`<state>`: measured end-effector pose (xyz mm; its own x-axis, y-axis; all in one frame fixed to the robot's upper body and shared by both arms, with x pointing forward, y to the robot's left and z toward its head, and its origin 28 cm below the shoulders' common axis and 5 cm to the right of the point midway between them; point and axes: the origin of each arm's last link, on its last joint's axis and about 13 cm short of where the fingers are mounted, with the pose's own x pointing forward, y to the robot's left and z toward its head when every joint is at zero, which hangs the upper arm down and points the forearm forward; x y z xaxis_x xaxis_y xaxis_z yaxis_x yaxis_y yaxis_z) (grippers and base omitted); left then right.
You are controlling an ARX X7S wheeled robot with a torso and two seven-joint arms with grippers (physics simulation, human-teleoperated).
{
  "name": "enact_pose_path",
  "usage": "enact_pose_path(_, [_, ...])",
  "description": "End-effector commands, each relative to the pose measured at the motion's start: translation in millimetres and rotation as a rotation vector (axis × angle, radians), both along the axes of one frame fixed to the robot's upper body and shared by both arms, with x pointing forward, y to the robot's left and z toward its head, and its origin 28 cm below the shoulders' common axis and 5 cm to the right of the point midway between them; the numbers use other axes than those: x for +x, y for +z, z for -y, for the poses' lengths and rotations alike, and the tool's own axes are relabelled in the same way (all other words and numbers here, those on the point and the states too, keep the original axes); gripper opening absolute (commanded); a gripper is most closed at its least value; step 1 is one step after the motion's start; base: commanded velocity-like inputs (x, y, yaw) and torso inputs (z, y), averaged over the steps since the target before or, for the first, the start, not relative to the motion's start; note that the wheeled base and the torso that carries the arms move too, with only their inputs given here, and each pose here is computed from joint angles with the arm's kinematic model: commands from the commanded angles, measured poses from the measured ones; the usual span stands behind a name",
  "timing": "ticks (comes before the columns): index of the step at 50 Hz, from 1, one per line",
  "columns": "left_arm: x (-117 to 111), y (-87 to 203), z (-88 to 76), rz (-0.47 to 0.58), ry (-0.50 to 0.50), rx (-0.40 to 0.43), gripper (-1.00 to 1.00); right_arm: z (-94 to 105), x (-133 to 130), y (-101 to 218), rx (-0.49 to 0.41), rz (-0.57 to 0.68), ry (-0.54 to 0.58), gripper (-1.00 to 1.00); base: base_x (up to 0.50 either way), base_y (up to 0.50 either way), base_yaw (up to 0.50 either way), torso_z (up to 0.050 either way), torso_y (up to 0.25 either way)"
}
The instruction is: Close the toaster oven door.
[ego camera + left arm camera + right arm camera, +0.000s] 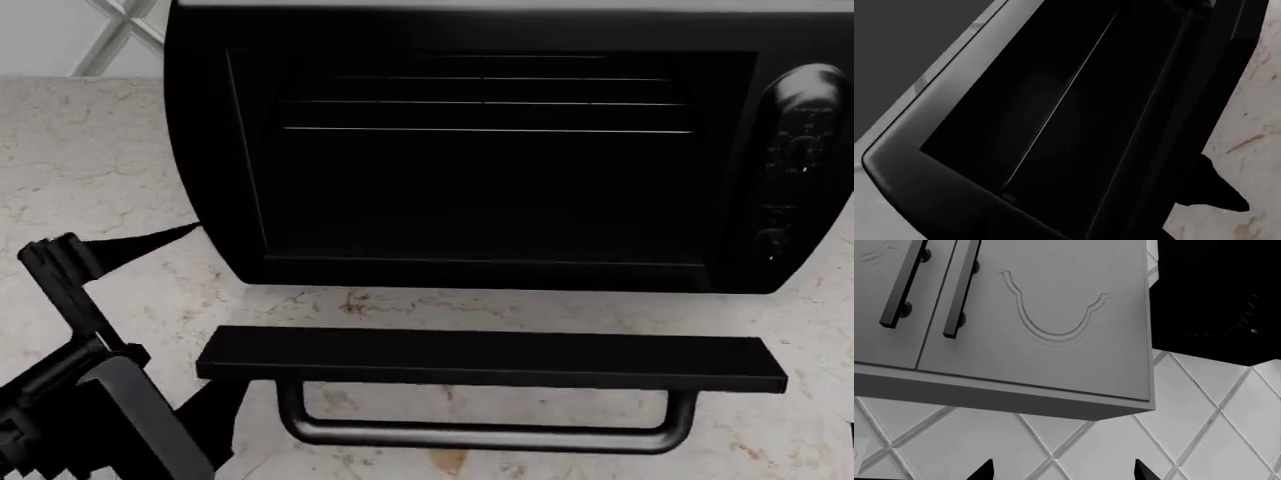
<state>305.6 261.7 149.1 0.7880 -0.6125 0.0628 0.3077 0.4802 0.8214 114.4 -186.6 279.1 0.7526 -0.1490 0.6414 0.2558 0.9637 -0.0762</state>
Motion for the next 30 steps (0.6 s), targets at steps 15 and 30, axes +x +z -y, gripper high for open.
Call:
enact_pose_path(15, [-12.4, 16.7, 27.3, -0.087, 0.129, -0.377, 1.0, 2.2, -2.9, -1.8, 0.007, 0.005, -0.002, 1.0, 0.0, 0.0, 0.0, 0.0, 0.002])
enact_pose_path(30, [-5.7, 35.2, 49.4, -0.158, 0.254, -0.577, 1.0, 3.7, -4.4, -1.0, 0.016, 0.015, 0.0, 1.0, 0.0, 0.0, 0.0, 0.001, 0.001])
